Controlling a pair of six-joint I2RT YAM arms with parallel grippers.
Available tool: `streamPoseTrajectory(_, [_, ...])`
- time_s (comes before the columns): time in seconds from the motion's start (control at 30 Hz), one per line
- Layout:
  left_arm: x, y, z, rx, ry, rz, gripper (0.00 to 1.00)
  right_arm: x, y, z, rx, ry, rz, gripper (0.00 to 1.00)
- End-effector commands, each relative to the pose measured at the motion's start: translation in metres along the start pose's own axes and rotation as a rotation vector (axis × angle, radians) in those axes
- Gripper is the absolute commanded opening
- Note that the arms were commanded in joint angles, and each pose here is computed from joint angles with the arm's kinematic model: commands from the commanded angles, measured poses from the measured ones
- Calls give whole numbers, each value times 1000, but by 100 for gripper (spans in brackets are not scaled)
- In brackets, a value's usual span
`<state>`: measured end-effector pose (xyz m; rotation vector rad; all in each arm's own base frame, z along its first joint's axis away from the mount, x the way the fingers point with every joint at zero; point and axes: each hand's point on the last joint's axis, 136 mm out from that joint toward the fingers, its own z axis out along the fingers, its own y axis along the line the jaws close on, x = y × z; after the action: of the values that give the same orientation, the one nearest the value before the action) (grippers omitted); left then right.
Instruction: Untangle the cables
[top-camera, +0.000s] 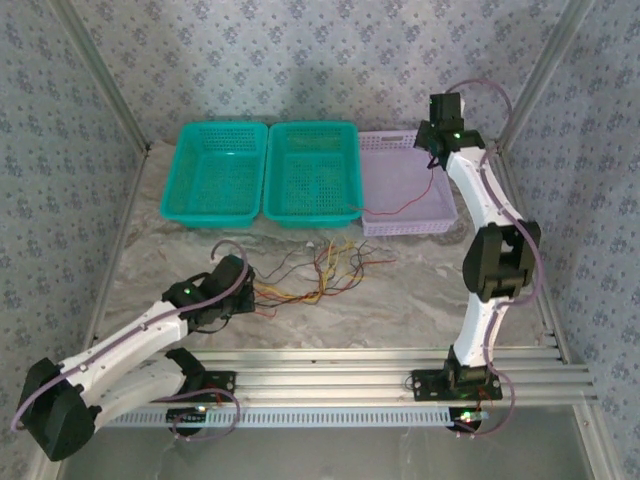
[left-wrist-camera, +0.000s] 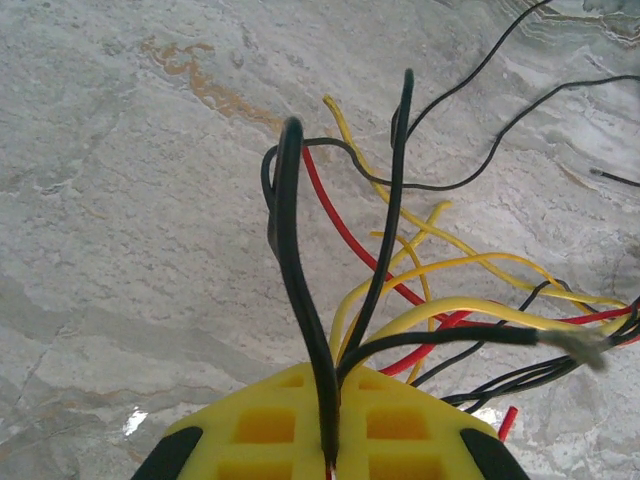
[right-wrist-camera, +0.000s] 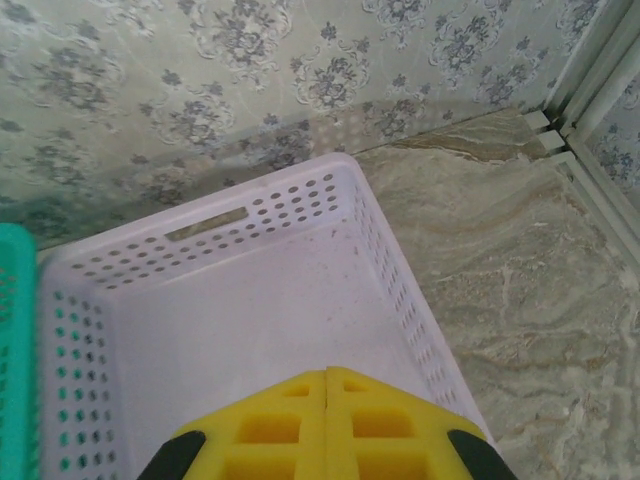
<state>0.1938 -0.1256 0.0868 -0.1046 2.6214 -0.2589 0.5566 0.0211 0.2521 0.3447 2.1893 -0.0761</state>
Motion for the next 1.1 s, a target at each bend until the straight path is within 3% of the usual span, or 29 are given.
streamPoseTrajectory(0.0, [-15, -13, -7, 24, -45, -3, 0, 24, 2, 18, 75, 87, -117, 0])
streamPoseTrajectory(0.3, [-10, -10, -7, 13, -36, 9, 0, 77, 6, 62, 90, 221, -178, 0])
streamPoseTrajectory(0.47, [-8, -10, -6, 11, -30, 11, 0, 87, 8, 72, 95, 265, -194, 0])
streamPoseTrajectory(0.77, [-4, -8, -4, 9, -23, 9, 0, 74, 12, 68, 61, 273, -163, 37])
streamPoseTrajectory(0.87, [-3, -8, -3, 6, -20, 13, 0, 62, 18, 56, 29, 248, -132, 43])
streamPoseTrajectory(0.97, [-2, -7, -3, 3, -17, 14, 0, 46, 28, 39, -24, 183, -83, 57])
streamPoseTrajectory(1.07, [-3, -8, -3, 8, -19, 12, 0, 34, 34, 21, -58, 156, -72, 62])
